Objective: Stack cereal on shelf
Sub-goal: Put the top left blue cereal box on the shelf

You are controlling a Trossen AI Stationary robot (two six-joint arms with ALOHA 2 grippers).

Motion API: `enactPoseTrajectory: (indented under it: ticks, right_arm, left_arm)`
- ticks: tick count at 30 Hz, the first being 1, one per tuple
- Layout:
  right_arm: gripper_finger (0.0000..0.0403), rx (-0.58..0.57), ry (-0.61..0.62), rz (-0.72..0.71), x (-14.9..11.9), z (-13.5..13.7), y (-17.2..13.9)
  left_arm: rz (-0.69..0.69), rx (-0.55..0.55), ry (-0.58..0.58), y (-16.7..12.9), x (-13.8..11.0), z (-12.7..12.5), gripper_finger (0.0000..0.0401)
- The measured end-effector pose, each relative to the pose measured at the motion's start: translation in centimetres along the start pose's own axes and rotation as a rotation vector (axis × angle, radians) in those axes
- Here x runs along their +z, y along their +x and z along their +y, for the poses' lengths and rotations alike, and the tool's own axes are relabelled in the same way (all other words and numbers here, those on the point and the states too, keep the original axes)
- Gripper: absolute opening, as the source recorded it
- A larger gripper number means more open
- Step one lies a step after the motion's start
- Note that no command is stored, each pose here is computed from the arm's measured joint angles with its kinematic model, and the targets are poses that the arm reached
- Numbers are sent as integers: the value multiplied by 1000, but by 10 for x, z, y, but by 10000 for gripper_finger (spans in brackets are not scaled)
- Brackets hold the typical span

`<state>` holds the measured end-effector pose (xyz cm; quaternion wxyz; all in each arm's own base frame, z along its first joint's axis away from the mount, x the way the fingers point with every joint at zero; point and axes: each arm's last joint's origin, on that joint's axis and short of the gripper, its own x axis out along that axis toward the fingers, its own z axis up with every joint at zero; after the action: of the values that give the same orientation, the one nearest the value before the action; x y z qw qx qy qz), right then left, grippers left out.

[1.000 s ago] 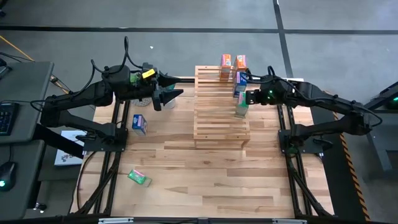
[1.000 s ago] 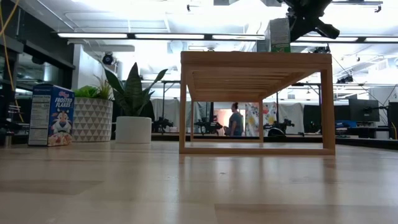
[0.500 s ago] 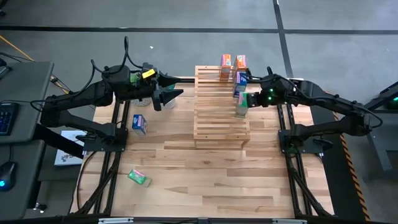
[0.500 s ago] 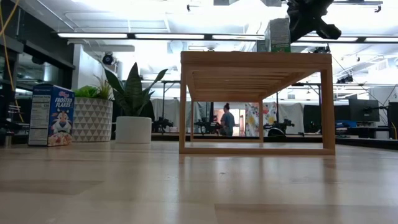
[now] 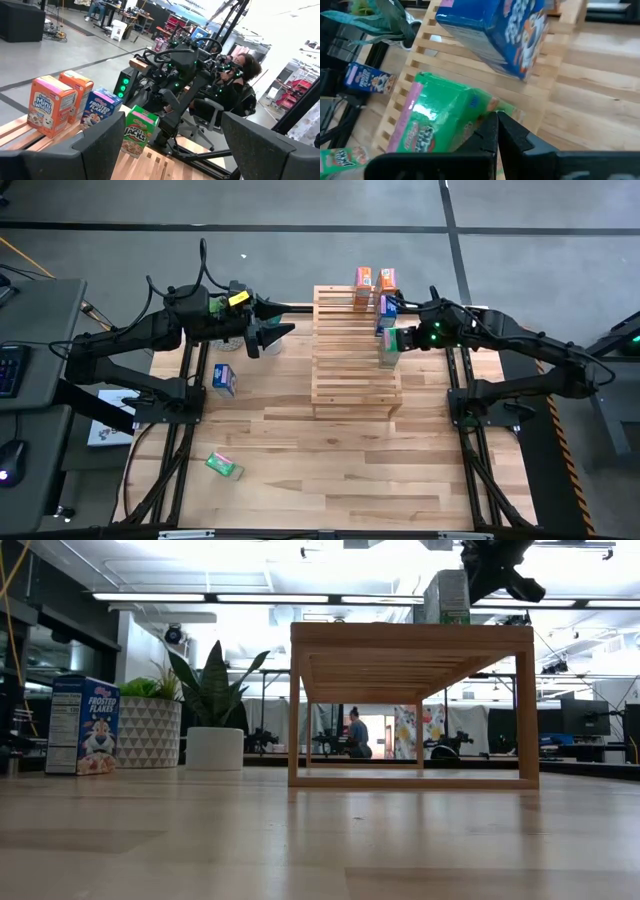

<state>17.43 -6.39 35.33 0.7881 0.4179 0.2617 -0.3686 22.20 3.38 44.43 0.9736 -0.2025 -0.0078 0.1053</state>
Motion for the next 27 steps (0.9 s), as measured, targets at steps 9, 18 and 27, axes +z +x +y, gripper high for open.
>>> enactPoseTrajectory:
  ticks: [9, 18, 27]
  right_arm:
    - [0, -17, 19, -121, 2, -17, -29]
    - [0, 3, 32, -187, 0, -24, -46]
    - [0, -18, 9, -189, 1, -23, -42]
  left_arm:
    - [59, -32, 28, -20, -1, -4, 319]
    - [290, 440, -122, -52, -39, 3, 319]
    - [592, 1021, -233, -79, -114, 27, 319]
